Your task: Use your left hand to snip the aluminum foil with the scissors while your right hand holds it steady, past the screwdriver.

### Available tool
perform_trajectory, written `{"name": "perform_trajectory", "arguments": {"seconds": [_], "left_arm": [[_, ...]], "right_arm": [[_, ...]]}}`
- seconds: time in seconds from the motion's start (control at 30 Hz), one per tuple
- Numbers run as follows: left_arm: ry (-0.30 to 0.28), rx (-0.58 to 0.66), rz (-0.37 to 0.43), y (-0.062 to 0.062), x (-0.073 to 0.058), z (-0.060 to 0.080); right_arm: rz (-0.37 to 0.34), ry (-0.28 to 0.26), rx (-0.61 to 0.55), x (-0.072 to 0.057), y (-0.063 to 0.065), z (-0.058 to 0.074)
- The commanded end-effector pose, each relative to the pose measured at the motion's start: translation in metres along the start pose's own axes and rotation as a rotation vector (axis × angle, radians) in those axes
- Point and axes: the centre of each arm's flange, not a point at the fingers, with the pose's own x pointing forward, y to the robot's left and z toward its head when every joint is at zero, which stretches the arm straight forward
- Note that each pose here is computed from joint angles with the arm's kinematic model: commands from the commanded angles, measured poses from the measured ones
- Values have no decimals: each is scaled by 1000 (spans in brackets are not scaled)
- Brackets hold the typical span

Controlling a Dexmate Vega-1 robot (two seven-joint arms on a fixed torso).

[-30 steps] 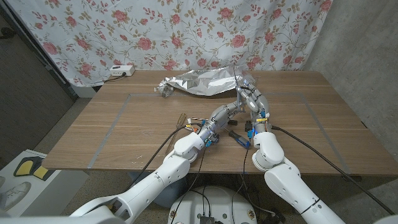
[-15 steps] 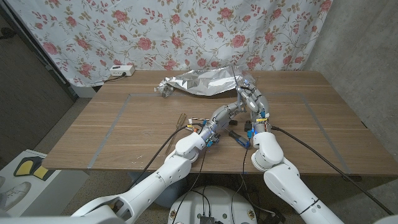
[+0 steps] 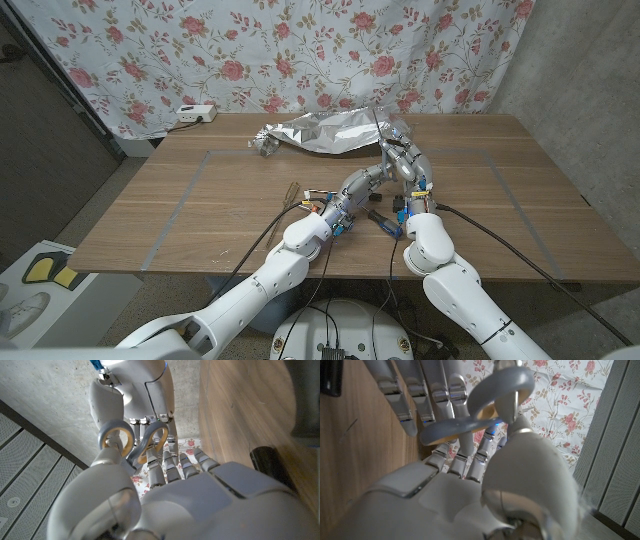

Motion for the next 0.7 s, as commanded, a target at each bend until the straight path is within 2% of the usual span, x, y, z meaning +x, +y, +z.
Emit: {"name": "perform_trajectory", "arguments": {"seconds": [0.03,0.7], "left_arm": [[3,-4,9,-3,-1,-1],[-1,-19,27,-7,-4,-1]], "right_arm": [[5,-4,-10,-1,0,-1],[13,-19,12,-2,0,-2]]}}
